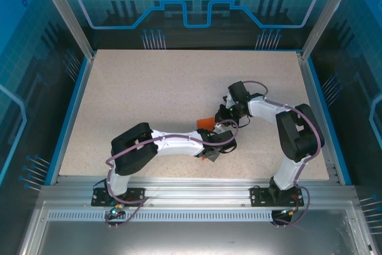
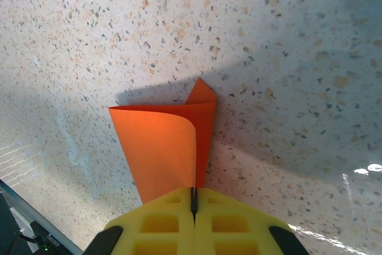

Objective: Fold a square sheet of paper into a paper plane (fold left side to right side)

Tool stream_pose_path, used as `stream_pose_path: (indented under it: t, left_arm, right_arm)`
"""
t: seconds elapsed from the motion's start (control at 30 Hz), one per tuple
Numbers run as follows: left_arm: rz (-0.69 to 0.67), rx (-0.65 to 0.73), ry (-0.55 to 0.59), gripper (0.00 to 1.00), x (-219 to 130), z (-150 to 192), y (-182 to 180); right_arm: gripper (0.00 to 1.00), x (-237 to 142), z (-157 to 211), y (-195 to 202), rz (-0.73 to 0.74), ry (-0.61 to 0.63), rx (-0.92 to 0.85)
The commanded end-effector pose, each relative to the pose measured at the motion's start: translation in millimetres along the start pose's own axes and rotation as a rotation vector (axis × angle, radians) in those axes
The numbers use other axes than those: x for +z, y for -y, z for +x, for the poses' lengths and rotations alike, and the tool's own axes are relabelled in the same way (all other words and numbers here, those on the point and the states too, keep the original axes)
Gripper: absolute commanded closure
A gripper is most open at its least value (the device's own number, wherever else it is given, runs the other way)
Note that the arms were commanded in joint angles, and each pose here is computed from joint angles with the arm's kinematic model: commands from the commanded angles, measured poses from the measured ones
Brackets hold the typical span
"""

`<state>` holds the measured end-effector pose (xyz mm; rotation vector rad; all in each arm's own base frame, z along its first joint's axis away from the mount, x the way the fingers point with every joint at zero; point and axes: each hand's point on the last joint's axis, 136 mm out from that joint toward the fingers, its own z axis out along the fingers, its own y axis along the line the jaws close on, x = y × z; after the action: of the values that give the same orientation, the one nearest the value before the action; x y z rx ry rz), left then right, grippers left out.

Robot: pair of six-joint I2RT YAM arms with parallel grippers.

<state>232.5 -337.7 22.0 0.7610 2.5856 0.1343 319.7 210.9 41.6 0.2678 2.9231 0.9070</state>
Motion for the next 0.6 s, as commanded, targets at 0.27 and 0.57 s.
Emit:
stream_pose_path:
  t: [0.27, 0.57]
  left_arm:
    - [-0.008, -0.007, -0.022, 0.75, 8, 4, 5]
    - [0.065, -0.087, -0.014, 0.82, 7, 6, -3]
  right_arm:
    - [1.00, 2, 3, 1, 0.040, -0.013, -0.012]
    - [0.72, -30, -9, -19, -0.065, 0.088, -0.096]
